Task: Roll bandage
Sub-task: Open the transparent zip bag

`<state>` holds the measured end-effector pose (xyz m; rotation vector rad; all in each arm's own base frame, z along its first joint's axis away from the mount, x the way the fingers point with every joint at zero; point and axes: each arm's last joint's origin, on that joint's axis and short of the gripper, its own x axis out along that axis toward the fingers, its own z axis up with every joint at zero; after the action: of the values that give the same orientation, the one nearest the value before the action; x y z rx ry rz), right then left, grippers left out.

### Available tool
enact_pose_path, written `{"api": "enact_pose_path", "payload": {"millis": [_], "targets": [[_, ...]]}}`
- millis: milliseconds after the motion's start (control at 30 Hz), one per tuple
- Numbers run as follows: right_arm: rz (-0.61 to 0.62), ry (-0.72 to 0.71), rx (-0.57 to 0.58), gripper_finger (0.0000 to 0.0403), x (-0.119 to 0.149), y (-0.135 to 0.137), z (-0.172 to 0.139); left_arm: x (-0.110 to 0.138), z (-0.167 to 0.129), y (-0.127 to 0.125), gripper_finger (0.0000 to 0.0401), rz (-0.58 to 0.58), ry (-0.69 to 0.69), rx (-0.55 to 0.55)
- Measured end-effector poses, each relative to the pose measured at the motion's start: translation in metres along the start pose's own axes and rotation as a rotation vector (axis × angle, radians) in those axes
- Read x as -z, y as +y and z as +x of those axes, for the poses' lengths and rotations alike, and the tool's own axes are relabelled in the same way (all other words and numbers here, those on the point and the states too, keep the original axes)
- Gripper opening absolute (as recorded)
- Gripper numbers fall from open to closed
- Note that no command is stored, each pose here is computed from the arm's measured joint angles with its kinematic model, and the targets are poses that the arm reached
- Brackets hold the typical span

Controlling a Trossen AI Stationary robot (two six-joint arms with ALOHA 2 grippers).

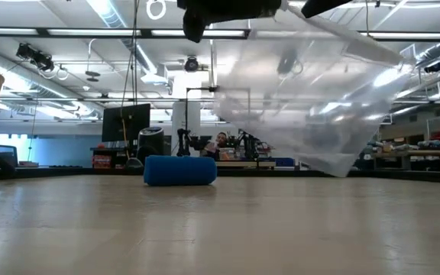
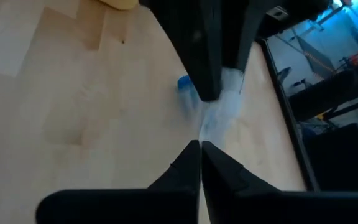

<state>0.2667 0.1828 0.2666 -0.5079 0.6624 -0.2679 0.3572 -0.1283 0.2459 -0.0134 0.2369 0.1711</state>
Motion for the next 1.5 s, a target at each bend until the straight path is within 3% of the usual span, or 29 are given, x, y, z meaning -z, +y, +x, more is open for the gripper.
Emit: {"api": "enact_pose_path", "payload": {"millis": [133, 400, 533, 667, 900, 1133, 1500], "targets": [[0.063, 0.001, -0.032, 0.0035, 0.001, 0.001, -0.005, 0.001, 0.0, 0.001, 0.001, 0.065, 0.008, -0.004], [0.176, -0.033, -0.077, 0.0076, 0.001, 0.01, -0.021, 0.009, -0.003, -0.003, 0.0004, 0.288, 0.068, -0.015], [0.266, -0.051, -0.086, 0.0084, -0.006, 0.004, -0.012, 0.01, -0.008, -0.011, 0.0003, 0.446, 0.067, 0.013], [0.299, -0.055, -0.094, 0.0086, -0.012, -0.005, 0.001, 0.009, -0.012, -0.019, 0.0002, 0.525, 0.045, 0.039], [0.309, -0.092, -0.209, 0.0084, -0.022, -0.012, 0.012, 0.009, -0.013, -0.02, 0.0001, 0.517, 0.044, 0.025], [0.312, -0.088, -0.206, 0.0072, -0.022, -0.014, 0.014, 0.008, -0.013, -0.019, 0.0001, 0.495, 0.038, -0.006], [0.301, -0.077, -0.17, 0.0022, -0.021, -0.017, 0.016, 0.006, -0.013, -0.019, 0.0, 0.471, 0.014, -0.016]]}}
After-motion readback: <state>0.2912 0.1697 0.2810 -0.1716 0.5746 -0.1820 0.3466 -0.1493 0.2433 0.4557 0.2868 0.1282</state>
